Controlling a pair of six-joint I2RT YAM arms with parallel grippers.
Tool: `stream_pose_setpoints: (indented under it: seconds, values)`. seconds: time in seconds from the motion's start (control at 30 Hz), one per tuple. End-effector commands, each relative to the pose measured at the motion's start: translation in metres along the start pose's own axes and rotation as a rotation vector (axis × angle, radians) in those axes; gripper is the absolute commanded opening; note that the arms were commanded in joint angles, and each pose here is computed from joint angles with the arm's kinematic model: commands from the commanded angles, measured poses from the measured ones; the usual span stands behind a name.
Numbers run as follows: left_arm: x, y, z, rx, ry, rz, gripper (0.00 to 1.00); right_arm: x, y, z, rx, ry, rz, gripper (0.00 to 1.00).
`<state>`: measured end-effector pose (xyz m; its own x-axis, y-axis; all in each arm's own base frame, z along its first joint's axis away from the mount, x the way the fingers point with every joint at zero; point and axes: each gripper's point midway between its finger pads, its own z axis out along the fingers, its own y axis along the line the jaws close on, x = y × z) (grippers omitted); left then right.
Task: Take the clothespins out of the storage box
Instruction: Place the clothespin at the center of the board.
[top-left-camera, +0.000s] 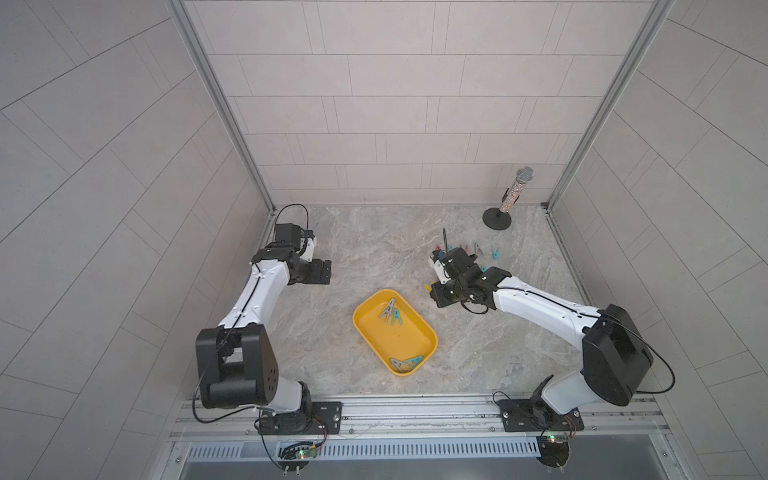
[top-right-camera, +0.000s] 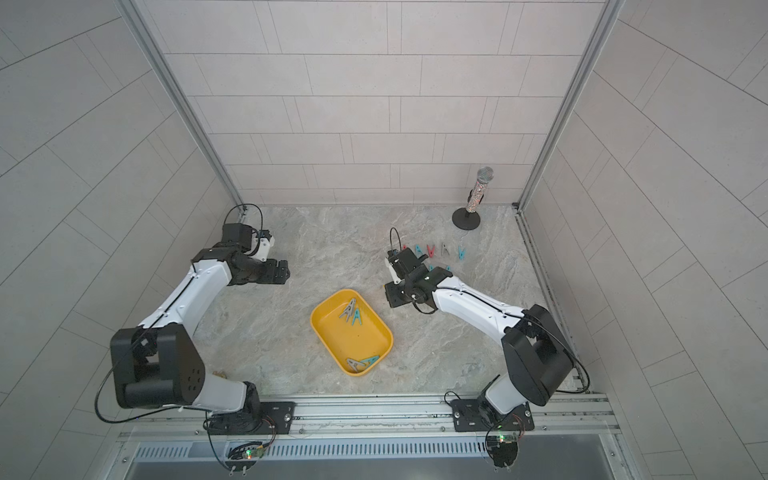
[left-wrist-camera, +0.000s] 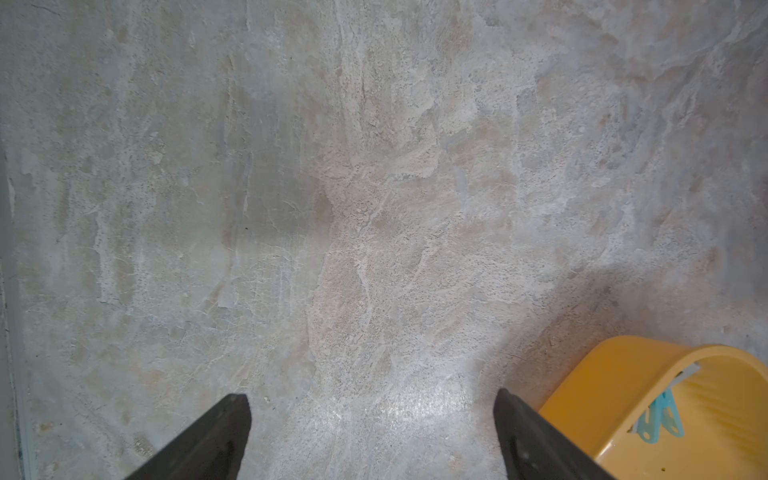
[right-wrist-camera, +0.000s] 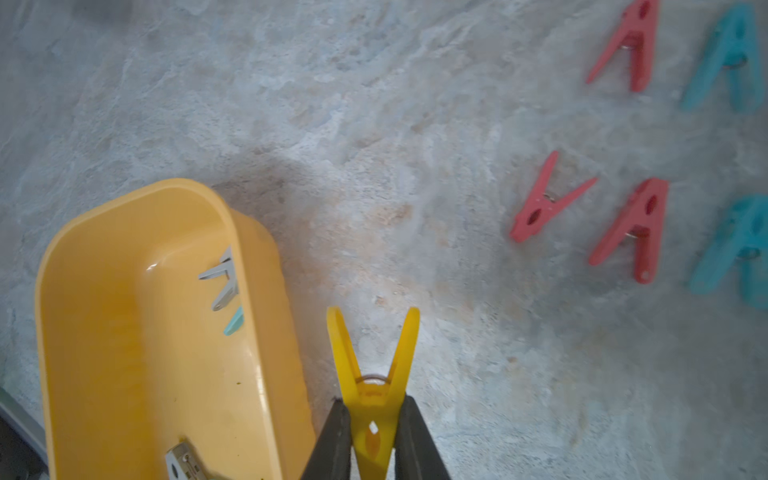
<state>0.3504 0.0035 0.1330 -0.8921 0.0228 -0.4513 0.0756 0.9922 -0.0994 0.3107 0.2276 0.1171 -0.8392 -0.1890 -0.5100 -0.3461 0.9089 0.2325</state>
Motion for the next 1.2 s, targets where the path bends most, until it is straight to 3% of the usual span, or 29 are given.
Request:
stream_pose_setpoints:
  seconds: [0.0, 0.63, 0.93, 1.17]
  values:
    - [0.002, 0.001, 0.000, 0.004, 0.002, -0.011, 0.99, 0.003, -0.025, -0.009, 0.030, -0.009, 0.075, 0.16]
    - [0.002, -0.001, 0.000, 0.013, 0.009, -0.015, 0.99, 0.017, -0.193, -0.018, 0.300, 0.040, 0.426, 0.17]
    - [0.002, -0.001, -0.002, 0.016, 0.004, -0.016, 0.99, 0.003, -0.241, -0.013, 0.375, 0.052, 0.517, 0.18]
    - [0.002, -0.002, -0.003, 0.017, 0.001, -0.015, 0.99, 0.001, -0.254, 0.009, 0.365, 0.103, 0.515, 0.18]
